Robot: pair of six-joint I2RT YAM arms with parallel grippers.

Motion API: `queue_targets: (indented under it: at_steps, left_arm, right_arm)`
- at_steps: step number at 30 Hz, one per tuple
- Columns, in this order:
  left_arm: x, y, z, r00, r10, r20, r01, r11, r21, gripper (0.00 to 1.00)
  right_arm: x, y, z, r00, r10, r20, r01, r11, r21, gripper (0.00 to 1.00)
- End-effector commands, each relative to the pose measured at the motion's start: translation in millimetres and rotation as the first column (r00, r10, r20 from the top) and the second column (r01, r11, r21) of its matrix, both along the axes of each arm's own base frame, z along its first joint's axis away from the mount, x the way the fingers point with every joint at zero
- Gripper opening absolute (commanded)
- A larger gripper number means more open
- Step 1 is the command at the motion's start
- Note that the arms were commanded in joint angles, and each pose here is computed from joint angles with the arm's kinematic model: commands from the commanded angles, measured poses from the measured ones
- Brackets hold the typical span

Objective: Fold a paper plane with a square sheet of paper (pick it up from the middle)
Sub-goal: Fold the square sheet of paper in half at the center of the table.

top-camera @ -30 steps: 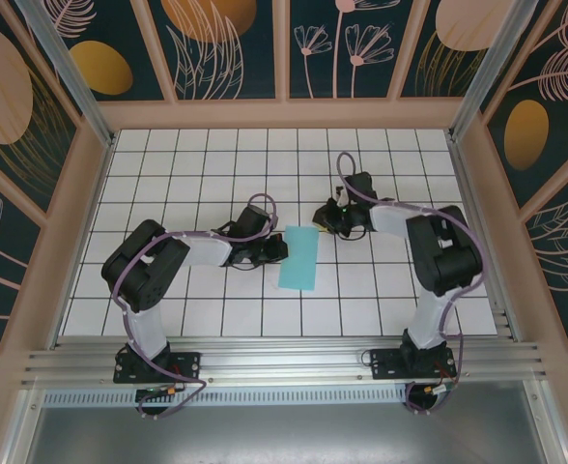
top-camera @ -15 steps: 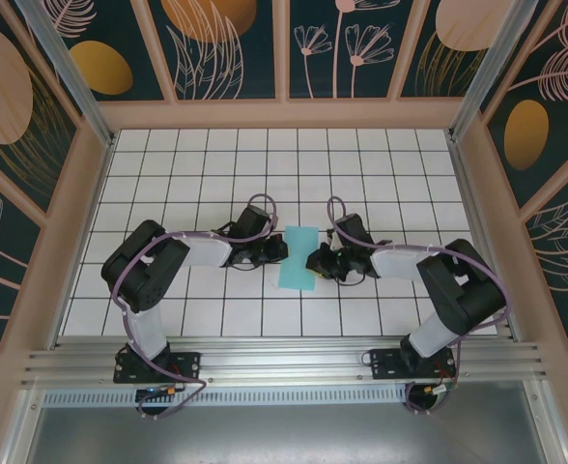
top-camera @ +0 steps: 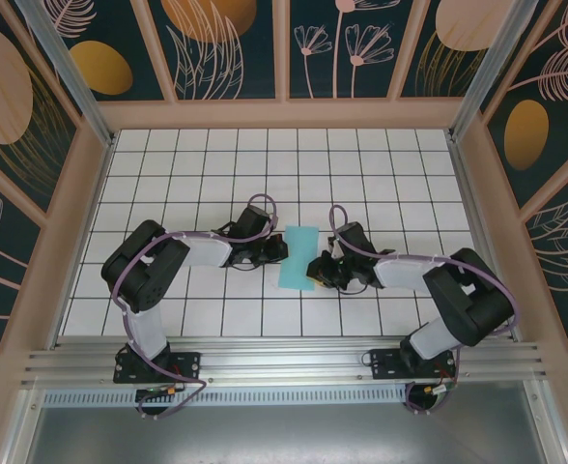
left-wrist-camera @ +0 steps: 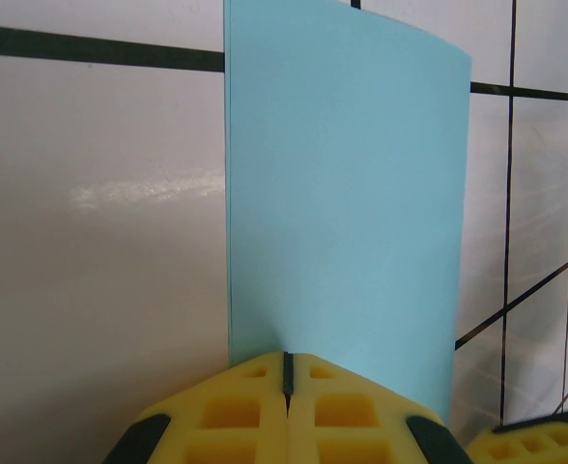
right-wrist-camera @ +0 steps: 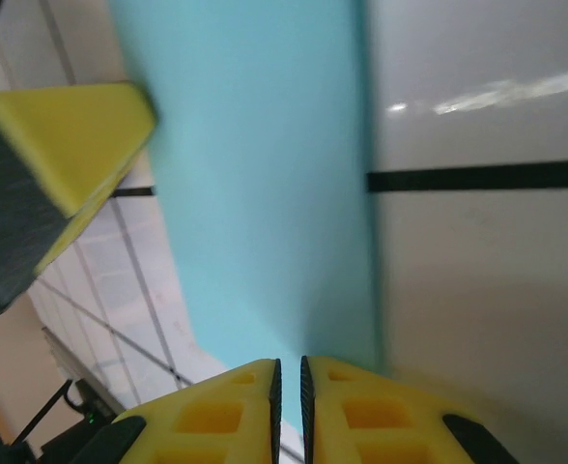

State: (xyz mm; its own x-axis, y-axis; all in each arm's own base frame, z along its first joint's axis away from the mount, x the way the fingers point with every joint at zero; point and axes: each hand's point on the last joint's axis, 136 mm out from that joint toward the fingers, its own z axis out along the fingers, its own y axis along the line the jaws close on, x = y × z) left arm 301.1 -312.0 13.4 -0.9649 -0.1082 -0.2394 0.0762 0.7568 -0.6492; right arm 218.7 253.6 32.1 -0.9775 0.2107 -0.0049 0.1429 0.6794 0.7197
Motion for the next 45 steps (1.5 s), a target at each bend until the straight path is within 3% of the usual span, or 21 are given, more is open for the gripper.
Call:
queue_targets:
  at_steps: [1,11,15,17,23,27,30,35,45]
  left_arm:
    - [-28.4,28.8,-40.5,0.993,0.013,-0.12,0.005,0.989,0.145,0.0]
    - [-25.3,26.6,-32.8,0.994,0.008,-0.106,0.006,0.991,0.135,0.0]
    - [-23.8,22.5,-23.0,0.996,-0.001,-0.091,0.011,0.994,0.11,0.0]
    - [-20.0,18.5,-9.9,0.998,-0.007,-0.066,0.012,0.997,0.083,0.01]
    - [-2.3,8.6,55.3,0.997,0.037,0.063,-0.034,0.999,-0.033,0.23]
    - [6.1,29.5,72.1,0.982,0.119,0.144,-0.124,0.992,0.02,0.43]
    - [5.3,43.3,69.1,0.975,0.158,0.157,-0.168,0.984,0.056,0.5]
    - [2.4,42.2,58.6,0.979,0.162,0.121,-0.169,0.984,0.05,0.5]
    - [2.9,38.5,48.1,0.983,0.162,0.085,-0.167,0.985,0.045,0.49]
  right_arm:
    - [-14.6,3.9,5.9,0.999,0.052,0.009,-0.052,0.999,0.013,0.18]
    - [-35.8,-10.7,-18.1,0.998,0.033,-0.049,-0.036,0.997,-0.064,0.18]
    - [-25.5,-5.9,2.6,0.999,0.032,0.015,-0.031,0.999,-0.041,0.19]
    - [-12.1,-10.9,12.6,0.997,0.007,0.071,-0.001,0.996,-0.089,0.22]
    - [24.7,-27.6,13.9,0.989,-0.053,0.14,0.083,0.973,-0.217,0.28]
    - [43.9,-32.1,10.0,0.985,-0.066,0.162,0.114,0.944,-0.31,0.29]
    - [53.3,-31.6,6.0,0.984,-0.044,0.174,0.106,0.926,-0.363,0.29]
    - [58.9,-36.0,-7.9,0.987,-0.005,0.16,0.086,0.863,-0.498,0.25]
    - [53.7,-27.9,-19.9,0.991,0.036,0.129,0.036,0.853,-0.521,0.23]
